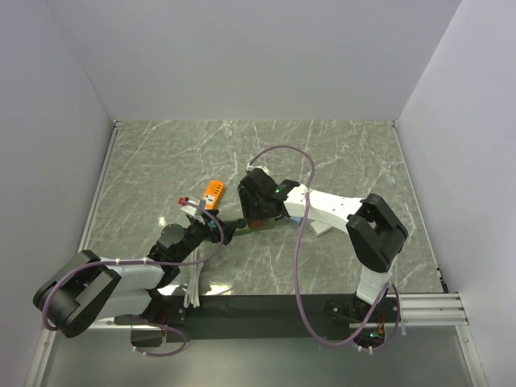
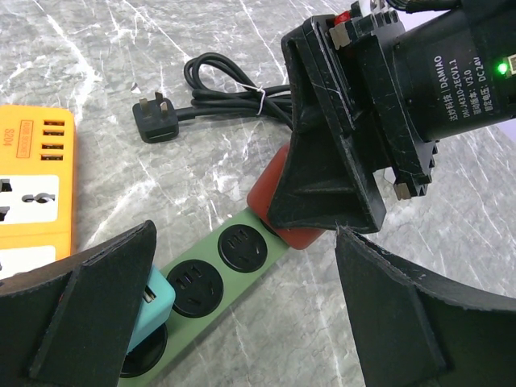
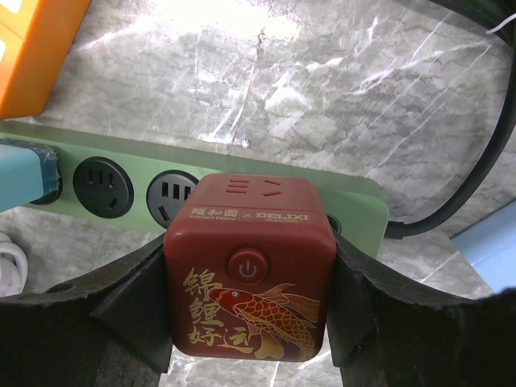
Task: Insert the plug
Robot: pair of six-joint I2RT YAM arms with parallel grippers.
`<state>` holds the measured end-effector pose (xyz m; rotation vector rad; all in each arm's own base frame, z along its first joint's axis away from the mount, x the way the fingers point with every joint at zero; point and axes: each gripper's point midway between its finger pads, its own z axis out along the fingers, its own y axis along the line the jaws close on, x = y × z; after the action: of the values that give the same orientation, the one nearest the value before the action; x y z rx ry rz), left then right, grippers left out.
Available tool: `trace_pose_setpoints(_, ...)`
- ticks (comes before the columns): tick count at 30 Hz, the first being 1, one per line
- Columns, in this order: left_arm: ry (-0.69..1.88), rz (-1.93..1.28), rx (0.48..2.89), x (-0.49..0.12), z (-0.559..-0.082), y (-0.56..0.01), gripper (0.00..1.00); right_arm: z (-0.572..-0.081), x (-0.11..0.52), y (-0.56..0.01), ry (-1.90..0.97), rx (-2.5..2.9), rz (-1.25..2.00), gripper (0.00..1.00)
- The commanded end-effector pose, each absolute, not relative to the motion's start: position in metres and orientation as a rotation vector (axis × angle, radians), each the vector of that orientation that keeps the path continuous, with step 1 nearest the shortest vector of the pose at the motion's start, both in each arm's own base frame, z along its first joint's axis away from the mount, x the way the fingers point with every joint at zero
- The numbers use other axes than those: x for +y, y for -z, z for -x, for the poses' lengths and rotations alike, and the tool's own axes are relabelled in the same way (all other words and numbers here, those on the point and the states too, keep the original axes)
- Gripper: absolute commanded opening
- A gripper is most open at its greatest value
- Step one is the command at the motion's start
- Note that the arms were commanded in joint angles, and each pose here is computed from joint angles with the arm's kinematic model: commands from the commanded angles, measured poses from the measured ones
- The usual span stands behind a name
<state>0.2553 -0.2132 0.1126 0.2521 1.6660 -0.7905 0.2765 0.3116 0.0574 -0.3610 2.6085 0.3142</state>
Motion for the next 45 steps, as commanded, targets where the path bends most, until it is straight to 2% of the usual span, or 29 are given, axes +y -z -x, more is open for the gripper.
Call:
trace_pose_setpoints(1,0.809,-0.258,1.757,-0.212,-0.243,-0.089,0.99,-0.208,0.249,0.013,0.0,2.931,0.592,0.0)
trace_pose_setpoints(15,0.816,-0.259,1.755,-0.212,-0.242,-0.088,0.99,-0.17,0.245,0.057,0.088,3.004,0.61,0.0)
trace_pose_setpoints(23,0.823,-0.259,1.754,-0.211,-0.24,-0.087,1.0,-0.153,0.251,0.078,0.016,3.051,0.571,0.0)
trace_pose_setpoints(29,0.817,-0.254,1.759,-0.21,-0.24,-0.086,0.99,-0.143,0.247,0.072,0.042,3.043,0.558,0.0)
trace_pose_setpoints(36,0.817,-0.252,1.758,-0.21,-0.239,-0.087,1.0,-0.162,0.259,0.039,0.025,2.966,0.555,0.0)
trace_pose_setpoints(38,0.819,-0.25,1.755,-0.21,-0.239,-0.088,1.0,-0.174,0.265,0.027,0.021,2.923,0.547,0.06)
trace_pose_setpoints(42,0.818,-0.245,1.751,-0.209,-0.24,-0.09,1.0,-0.193,0.28,0.001,-0.062,2.841,0.532,0.3)
trace_pose_setpoints(45,0.814,-0.239,1.746,-0.208,-0.24,-0.092,1.0,-0.207,0.287,-0.018,-0.098,2.776,0.521,0.39)
